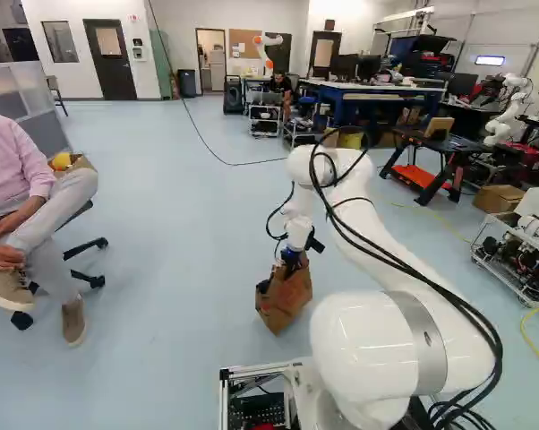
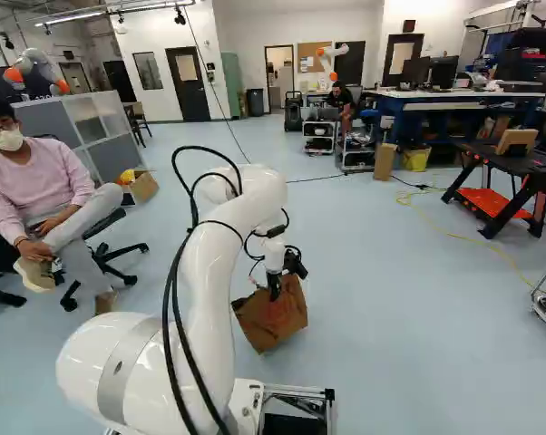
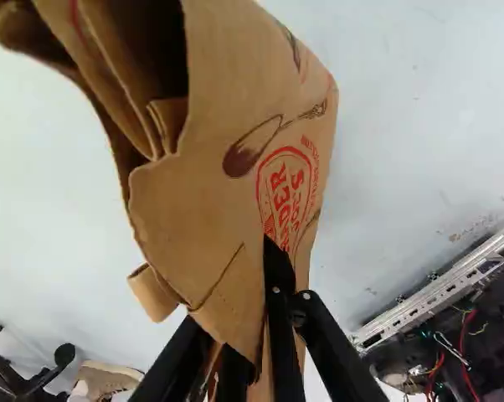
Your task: Pick up the grocery bag from the ground
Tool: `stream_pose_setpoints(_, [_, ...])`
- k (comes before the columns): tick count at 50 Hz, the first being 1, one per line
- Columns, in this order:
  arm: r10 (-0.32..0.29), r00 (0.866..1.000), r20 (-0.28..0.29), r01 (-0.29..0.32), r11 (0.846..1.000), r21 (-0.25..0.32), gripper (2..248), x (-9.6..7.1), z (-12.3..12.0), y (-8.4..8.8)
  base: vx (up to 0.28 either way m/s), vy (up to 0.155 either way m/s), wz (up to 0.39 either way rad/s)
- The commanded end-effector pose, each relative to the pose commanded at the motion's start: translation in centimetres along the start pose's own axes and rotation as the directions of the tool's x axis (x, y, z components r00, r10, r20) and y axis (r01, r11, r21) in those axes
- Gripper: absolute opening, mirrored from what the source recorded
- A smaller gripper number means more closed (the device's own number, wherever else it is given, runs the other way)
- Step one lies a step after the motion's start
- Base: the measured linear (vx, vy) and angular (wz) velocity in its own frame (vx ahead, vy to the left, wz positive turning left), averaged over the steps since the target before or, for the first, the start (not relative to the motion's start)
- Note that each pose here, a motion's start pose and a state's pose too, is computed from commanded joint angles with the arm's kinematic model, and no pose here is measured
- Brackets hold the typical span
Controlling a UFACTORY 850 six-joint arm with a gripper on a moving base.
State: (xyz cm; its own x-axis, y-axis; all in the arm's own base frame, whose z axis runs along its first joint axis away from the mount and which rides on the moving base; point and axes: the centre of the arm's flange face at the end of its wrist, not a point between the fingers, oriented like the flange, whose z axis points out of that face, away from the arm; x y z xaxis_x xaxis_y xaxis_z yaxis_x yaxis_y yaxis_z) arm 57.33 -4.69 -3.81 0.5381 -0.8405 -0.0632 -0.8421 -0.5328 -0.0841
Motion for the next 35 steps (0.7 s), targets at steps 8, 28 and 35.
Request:
stream_pose_setpoints(8, [0.001,1.0,0.0,-0.001,1.0,0.0,20,-0.5,-2.3,0.3,0.0,0.0,0.0])
stream_pose_setpoints(28, [0.003,1.0,-0.005,-0.003,1.0,0.006,20,-1.9,-8.0,1.5,0.0,0.0,0.0])
stream_pose_setpoints(35, [0.004,1.0,-0.008,-0.004,1.0,0.01,20,-2.4,-10.0,1.9,0.0,0.0,0.0])
